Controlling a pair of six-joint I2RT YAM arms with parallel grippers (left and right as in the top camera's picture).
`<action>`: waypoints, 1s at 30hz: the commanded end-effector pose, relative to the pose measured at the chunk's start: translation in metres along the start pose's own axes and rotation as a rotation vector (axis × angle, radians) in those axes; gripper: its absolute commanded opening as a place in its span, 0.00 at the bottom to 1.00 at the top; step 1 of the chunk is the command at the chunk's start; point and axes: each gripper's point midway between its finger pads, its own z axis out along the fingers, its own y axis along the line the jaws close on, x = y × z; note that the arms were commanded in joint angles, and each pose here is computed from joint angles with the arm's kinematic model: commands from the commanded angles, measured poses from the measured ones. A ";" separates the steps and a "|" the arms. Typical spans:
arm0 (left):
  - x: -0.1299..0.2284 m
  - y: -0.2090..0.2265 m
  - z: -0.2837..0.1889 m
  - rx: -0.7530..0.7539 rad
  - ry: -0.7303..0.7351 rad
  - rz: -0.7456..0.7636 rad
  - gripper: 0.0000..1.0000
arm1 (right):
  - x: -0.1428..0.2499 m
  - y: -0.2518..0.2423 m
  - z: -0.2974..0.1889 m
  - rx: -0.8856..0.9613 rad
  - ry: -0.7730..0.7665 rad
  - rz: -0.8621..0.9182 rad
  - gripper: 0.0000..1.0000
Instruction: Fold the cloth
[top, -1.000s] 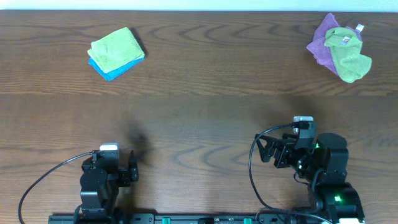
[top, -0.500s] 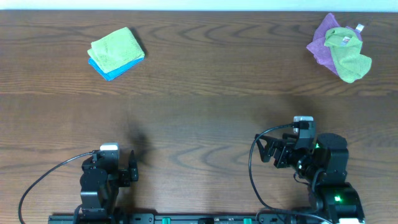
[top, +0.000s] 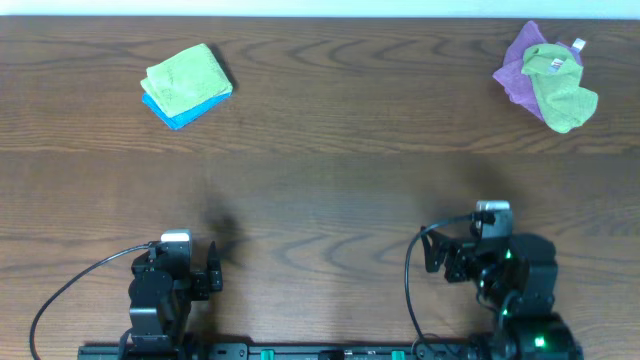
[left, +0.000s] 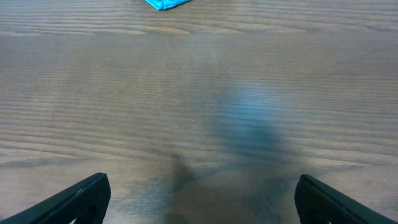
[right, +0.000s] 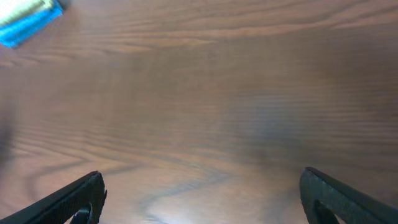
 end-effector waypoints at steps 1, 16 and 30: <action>0.002 0.004 0.001 -0.021 0.002 0.009 0.96 | 0.015 -0.014 0.003 0.055 -0.026 -0.091 0.99; 0.002 0.004 0.001 -0.021 0.002 0.009 0.95 | 0.021 -0.046 -0.001 0.222 -0.155 -0.173 0.99; 0.002 0.004 0.001 -0.021 0.002 0.009 0.95 | 0.029 -0.061 -0.011 0.306 -0.149 -0.147 0.99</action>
